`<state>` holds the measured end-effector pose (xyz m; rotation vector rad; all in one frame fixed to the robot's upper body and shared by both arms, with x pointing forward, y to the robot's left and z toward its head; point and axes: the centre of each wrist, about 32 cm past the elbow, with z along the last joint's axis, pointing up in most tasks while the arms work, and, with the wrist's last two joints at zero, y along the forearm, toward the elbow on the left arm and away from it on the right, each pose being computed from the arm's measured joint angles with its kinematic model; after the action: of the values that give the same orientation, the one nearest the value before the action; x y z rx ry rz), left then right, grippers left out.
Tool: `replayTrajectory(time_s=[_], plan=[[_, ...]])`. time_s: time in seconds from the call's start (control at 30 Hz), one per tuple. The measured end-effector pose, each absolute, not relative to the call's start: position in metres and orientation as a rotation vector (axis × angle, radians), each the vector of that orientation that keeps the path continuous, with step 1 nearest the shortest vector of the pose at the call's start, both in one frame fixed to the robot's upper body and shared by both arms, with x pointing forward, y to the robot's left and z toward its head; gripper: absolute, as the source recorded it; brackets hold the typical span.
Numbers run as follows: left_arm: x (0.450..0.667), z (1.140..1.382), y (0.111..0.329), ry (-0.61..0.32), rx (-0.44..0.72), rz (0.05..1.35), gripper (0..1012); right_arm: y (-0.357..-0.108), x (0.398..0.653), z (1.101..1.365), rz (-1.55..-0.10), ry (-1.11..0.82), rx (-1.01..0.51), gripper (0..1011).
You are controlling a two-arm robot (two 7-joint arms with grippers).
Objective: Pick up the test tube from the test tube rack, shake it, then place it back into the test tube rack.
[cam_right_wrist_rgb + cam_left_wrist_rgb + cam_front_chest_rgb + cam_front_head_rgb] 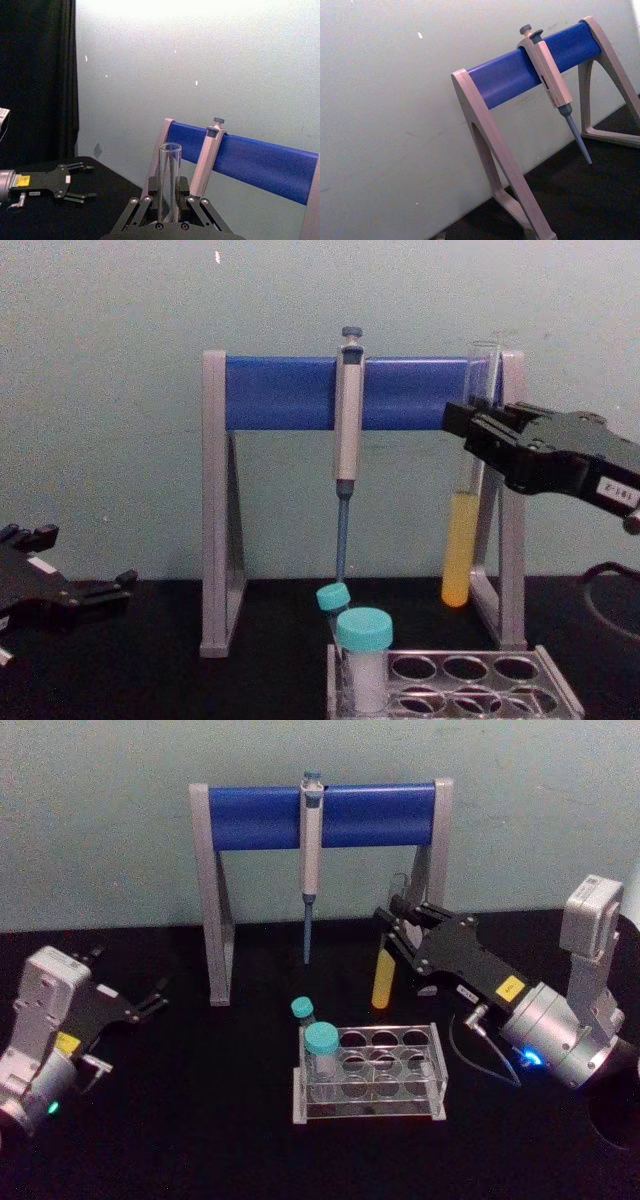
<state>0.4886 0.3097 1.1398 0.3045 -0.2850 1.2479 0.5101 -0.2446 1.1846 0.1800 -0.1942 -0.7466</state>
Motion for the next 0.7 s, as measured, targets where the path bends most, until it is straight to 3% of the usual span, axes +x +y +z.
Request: replayTrajectory(time_s=[0.7], plan=[[0.489,1.140,0.310,-0.285,0.304,1.248,1001,-0.267,0.483,1.202,-0.750,-0.208,0.008,230]])
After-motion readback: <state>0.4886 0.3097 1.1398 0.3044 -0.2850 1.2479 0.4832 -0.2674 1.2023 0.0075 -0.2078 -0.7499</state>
